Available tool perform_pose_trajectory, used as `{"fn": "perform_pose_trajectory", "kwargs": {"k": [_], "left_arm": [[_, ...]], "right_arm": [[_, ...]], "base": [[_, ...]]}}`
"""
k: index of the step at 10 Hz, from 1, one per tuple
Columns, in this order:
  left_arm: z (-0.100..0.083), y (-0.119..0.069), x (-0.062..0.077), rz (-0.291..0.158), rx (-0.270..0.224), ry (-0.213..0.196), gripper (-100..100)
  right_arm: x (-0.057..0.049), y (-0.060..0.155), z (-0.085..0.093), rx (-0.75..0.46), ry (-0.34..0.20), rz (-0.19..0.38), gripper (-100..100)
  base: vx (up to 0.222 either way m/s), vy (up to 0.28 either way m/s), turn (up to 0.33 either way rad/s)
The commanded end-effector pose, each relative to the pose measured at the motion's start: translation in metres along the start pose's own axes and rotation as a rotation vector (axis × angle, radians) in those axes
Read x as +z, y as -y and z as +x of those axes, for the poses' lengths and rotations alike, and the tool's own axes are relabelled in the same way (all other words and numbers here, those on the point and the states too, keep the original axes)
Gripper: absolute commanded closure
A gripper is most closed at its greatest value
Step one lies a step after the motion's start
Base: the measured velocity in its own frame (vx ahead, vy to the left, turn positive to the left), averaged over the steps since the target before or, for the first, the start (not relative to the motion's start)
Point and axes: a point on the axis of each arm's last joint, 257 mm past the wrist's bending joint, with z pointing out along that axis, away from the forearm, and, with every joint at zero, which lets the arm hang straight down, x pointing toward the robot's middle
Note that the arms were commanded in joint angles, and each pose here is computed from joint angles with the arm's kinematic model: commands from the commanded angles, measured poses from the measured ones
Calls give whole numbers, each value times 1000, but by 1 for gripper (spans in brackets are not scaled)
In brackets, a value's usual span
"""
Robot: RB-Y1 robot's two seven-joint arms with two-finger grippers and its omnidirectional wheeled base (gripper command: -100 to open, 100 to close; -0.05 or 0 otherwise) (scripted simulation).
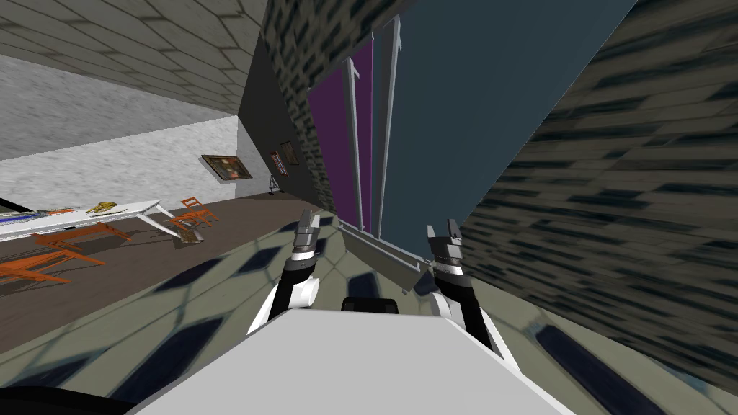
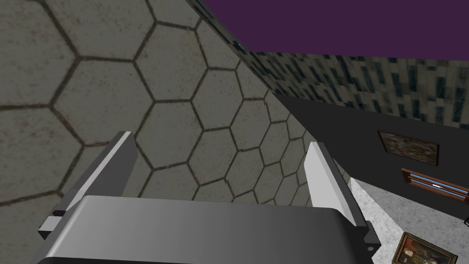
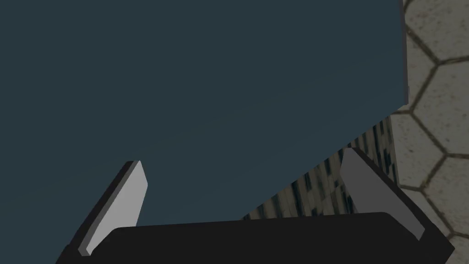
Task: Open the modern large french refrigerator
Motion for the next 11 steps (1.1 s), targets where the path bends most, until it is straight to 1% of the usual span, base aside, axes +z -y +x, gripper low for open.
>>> {"fn": "perform_pose_trajectory", "kwargs": {"k": [1,9,10,11], "left_arm": [[0,0,0,0,0,0,0],[0,0,0,0,0,0,0],[0,0,0,0,0,0,0],[0,0,0,0,0,0,0]], "right_arm": [[0,0,0,0,0,0,0],[0,0,0,0,0,0,0],[1,0,5,-61,-46,-9,-100],[2,0,7,-97,-67,-16,-100]], "base": [[0,0,0],[0,0,0],[18,20,-7],[21,31,-9]]}}
